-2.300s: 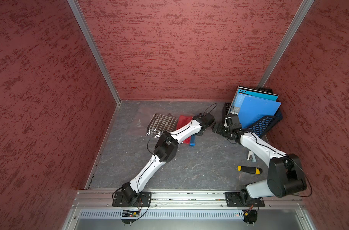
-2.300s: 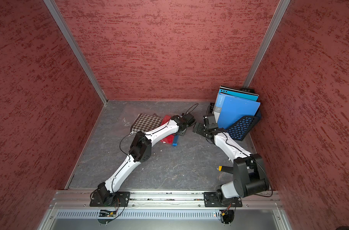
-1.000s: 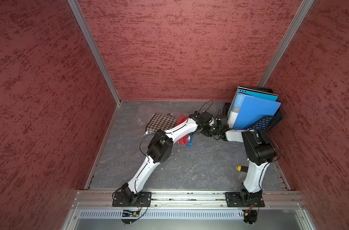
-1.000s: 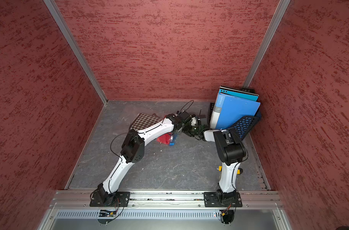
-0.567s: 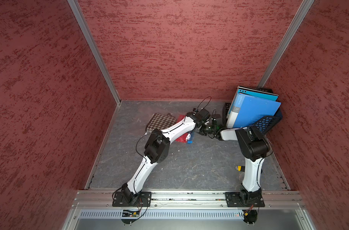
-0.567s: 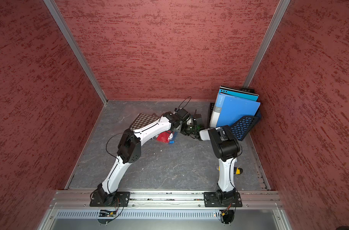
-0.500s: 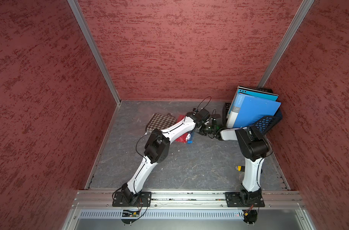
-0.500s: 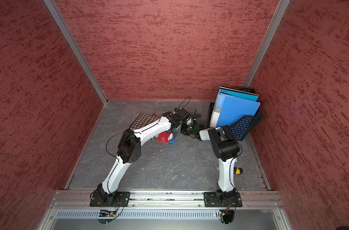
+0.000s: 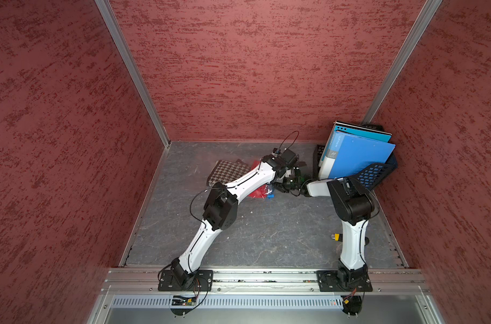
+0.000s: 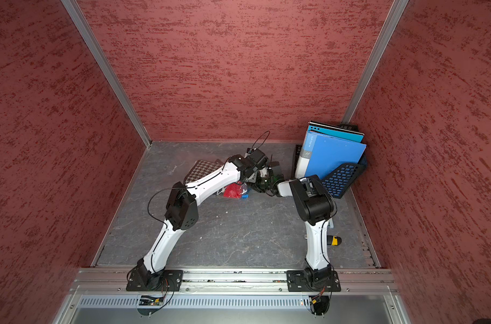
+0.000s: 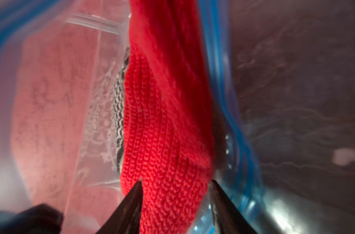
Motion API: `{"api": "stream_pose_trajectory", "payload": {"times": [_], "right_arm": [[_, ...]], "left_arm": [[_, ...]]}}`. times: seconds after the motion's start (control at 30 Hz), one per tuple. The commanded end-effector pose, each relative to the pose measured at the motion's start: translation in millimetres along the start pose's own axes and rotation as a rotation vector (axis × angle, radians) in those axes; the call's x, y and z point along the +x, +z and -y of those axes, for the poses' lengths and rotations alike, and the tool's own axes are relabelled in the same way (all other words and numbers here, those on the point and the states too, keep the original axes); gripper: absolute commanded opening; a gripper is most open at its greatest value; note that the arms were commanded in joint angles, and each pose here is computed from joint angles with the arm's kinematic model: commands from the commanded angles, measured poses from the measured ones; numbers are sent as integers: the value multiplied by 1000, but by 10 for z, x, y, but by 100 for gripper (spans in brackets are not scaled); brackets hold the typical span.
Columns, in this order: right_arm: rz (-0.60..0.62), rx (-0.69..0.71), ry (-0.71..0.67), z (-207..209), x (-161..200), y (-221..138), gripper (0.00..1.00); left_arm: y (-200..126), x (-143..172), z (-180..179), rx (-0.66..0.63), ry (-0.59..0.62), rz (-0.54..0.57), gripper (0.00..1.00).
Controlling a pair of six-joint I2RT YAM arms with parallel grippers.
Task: Take the scarf out of the vacuum bag
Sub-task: Take out the scarf from the vacuum bag.
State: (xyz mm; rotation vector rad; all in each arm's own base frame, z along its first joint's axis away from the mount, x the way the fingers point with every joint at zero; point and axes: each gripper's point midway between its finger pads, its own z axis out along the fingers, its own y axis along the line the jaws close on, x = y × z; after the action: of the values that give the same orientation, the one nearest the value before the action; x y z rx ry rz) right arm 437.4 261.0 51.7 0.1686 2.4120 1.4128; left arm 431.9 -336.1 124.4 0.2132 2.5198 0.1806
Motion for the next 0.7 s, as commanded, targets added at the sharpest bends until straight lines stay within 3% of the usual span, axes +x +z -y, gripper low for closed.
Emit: {"api": "stream_pose_trajectory", "payload": {"times": [0.0,0.27,0.4,0.47,0.6,0.67], "right_arm": [[21,90,-33,85,-47,-20,55],[23,31,-14,58,-103,135,55],[8,-37,-17,-59,-94,292,50],[-2,-61,-18,-101,-78,350,42],[-13,-69,-18,-114,-51,359,5],[-2,-49,-23,-115,-45,301,0]], "left_arm": [[-131,-97,-4,6,-13,31,0],[-157,-84,17,20,-8,24,0],[-135,-44,18,17,-4,11,0],[-115,-25,13,13,-2,4,0],[-23,-8,-12,-6,-6,-2,0],[77,24,-35,-16,-12,-19,0]]}}
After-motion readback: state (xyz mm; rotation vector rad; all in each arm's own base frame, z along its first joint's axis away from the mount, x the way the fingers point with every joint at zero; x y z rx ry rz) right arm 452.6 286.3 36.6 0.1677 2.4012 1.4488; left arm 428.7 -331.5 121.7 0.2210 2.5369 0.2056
